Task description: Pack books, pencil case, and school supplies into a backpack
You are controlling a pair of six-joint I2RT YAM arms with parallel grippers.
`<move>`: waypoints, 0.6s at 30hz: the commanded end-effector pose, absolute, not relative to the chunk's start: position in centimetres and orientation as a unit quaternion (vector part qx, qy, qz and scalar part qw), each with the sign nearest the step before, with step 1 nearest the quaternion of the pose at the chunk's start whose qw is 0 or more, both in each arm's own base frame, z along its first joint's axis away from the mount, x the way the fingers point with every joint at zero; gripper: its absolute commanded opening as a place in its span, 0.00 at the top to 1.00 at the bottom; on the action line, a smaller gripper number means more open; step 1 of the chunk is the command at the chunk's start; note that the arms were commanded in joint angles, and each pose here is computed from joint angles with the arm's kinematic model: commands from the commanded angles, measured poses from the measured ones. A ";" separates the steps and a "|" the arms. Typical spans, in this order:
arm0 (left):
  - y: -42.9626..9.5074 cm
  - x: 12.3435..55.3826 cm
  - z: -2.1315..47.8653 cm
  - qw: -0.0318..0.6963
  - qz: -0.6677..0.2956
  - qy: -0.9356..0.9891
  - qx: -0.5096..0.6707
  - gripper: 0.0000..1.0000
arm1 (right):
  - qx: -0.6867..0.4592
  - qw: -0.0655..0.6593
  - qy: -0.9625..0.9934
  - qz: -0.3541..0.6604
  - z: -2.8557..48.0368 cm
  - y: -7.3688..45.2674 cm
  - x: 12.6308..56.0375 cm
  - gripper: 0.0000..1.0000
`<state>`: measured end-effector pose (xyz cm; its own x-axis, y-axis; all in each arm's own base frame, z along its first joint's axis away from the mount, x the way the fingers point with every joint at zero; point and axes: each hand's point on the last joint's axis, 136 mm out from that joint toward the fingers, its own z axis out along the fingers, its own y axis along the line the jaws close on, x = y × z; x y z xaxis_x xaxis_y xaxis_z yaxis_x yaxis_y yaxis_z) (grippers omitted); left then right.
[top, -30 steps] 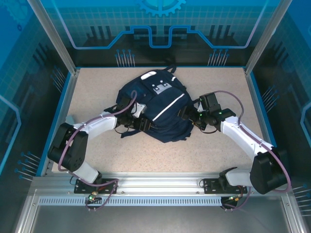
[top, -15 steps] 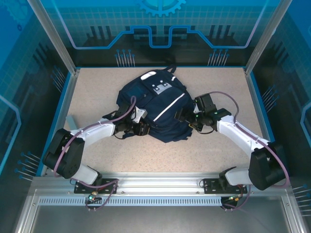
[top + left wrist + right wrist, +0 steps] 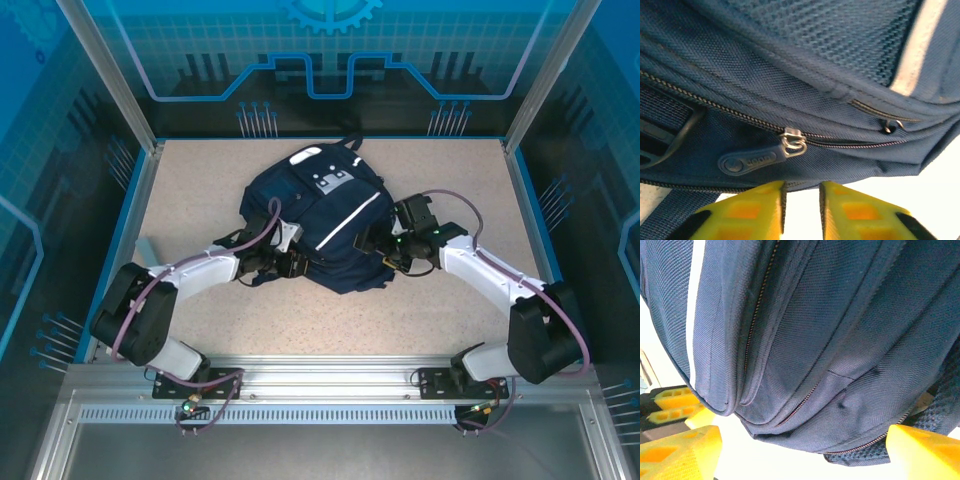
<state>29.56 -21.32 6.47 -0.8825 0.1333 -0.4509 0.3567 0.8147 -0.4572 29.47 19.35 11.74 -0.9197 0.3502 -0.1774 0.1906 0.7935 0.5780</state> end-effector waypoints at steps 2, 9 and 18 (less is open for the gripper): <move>-21.8 30.6 7.2 0.218 -0.278 0.926 0.132 0.86 | 0.134 0.135 0.936 0.297 12.3 20.5 29.6 0.14; -21.6 29.6 8.8 0.240 -0.285 0.918 0.134 1.00 | 0.122 0.112 0.936 0.310 11.1 22.6 29.3 0.22; -24.2 27.0 9.5 0.248 -0.322 0.905 0.124 1.00 | 0.103 0.096 0.933 0.331 9.5 26.7 29.6 0.46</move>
